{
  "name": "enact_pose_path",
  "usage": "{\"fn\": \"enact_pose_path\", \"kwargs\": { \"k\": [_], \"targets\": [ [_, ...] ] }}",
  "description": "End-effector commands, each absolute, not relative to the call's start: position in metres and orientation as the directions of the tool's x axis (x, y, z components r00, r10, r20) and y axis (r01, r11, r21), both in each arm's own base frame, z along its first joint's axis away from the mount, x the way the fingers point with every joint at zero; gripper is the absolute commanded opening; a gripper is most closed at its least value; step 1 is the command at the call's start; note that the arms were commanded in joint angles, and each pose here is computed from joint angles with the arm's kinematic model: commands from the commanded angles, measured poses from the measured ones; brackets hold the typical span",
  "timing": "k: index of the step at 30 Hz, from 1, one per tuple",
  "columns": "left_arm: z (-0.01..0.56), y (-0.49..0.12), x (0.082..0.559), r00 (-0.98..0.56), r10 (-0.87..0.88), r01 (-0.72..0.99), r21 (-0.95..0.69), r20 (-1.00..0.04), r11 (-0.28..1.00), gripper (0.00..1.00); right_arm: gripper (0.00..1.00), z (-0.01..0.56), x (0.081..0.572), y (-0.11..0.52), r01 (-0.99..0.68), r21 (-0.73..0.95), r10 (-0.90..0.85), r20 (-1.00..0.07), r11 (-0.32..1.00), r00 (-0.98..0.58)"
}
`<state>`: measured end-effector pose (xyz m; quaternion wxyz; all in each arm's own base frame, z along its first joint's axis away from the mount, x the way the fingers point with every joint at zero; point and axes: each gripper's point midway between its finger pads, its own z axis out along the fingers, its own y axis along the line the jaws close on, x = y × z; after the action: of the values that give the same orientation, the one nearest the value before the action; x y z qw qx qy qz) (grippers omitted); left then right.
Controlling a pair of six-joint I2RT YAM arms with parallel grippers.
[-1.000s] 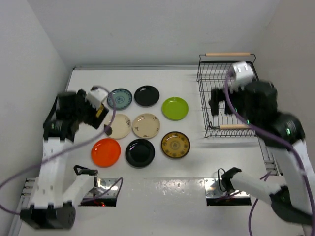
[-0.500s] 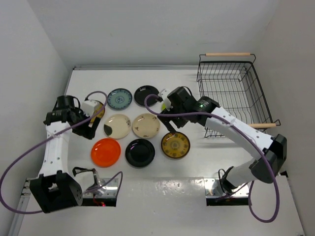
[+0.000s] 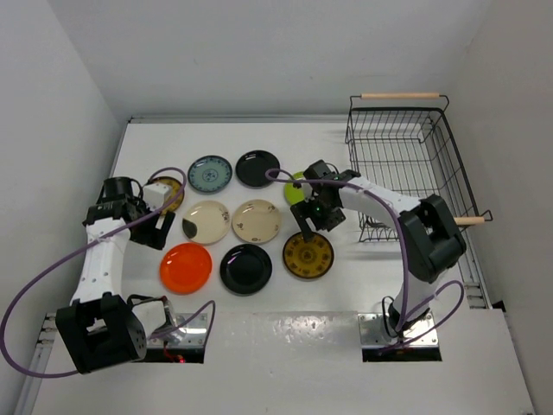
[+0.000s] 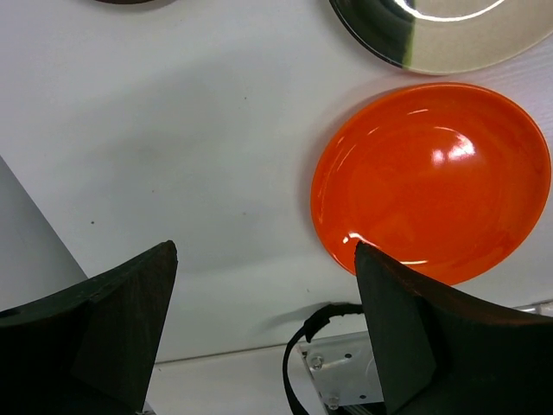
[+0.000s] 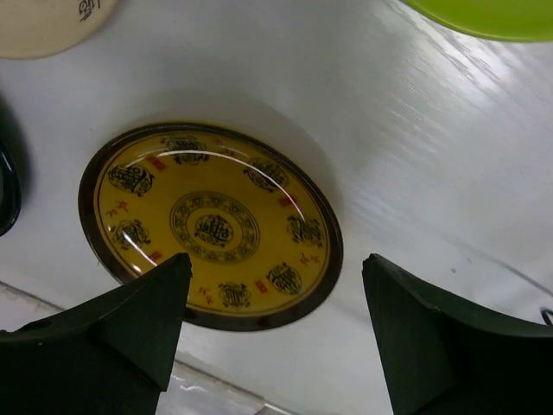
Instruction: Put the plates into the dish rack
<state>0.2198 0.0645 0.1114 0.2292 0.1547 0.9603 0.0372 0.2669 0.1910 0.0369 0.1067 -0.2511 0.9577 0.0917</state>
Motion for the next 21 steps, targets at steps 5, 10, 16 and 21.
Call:
{"fn": "enact_pose_path", "kwargs": {
  "k": [5,10,16,21],
  "targets": [
    [0.105,0.069,0.231,-0.855,0.261,0.226,0.13,-0.448,0.965,0.9,0.8,0.008,0.267,0.198,-0.53,0.186,-0.479,-0.259,0.828,-0.839],
    [0.111,0.071,0.239,-0.854,0.251,0.216,0.129,-0.456,0.968,0.9,0.73,-0.012,0.267,0.192,-0.544,0.195,-0.503,-0.224,0.816,-0.835],
    [0.11,0.074,0.241,-0.853,0.262,0.221,0.141,-0.451,0.965,0.9,0.44,-0.012,0.259,0.197,-0.545,0.243,-0.503,-0.215,0.802,-0.837],
    [0.117,0.078,0.247,-0.842,0.274,0.221,0.167,-0.465,0.961,0.9,0.09,0.005,0.255,0.199,-0.537,0.267,-0.476,-0.263,0.8,-0.839]
  ]
}}
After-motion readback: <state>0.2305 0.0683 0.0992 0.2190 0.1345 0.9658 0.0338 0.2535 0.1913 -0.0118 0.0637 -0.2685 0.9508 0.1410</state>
